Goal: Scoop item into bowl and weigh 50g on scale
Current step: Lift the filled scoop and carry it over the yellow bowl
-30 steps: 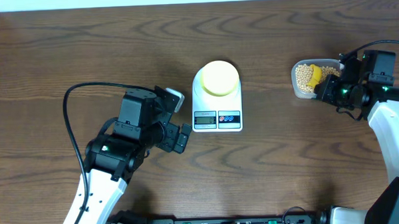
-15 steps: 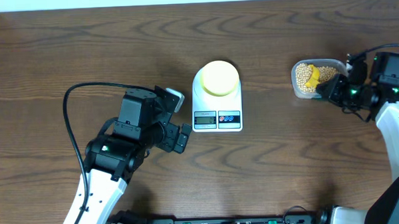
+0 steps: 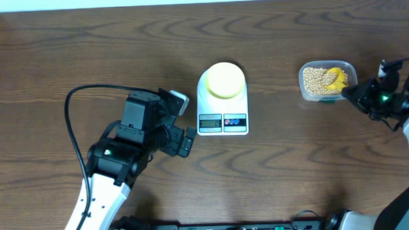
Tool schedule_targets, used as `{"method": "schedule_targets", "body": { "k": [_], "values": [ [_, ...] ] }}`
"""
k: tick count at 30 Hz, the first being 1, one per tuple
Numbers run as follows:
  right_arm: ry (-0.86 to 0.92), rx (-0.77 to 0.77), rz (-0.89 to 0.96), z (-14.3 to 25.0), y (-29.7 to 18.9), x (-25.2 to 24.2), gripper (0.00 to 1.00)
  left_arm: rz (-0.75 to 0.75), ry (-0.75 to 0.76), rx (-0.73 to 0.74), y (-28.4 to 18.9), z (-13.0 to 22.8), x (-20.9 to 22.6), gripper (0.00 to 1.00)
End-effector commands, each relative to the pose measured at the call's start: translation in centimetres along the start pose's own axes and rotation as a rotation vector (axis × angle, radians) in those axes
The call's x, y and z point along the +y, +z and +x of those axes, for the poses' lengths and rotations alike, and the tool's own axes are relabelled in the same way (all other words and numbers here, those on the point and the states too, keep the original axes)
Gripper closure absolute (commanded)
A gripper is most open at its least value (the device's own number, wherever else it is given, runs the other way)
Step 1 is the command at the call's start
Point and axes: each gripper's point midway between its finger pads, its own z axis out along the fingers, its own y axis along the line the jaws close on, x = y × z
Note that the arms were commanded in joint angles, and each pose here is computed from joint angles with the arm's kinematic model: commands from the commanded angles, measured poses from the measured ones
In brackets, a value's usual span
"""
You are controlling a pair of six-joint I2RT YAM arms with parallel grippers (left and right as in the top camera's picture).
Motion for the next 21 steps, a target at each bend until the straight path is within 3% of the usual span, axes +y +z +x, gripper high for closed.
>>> {"method": "schedule_targets", "body": {
  "k": [1,14,21],
  "values": [
    [0.046,0.024,-0.105,0.3,-0.4,0.8,0.99,0.006,-0.001,0.000,0.0,-0.1,0.0,0.02],
    [0.066,0.069,-0.427,0.5,-2.8,5.1,0.99,0.006,-0.001,0.000,0.0,-0.1,0.0,0.02],
    [0.094,0.119,-0.477,1.0,-2.2,7.3,0.99,0.006,-0.001,0.000,0.0,-0.1,0.0,0.02]
  ]
}}
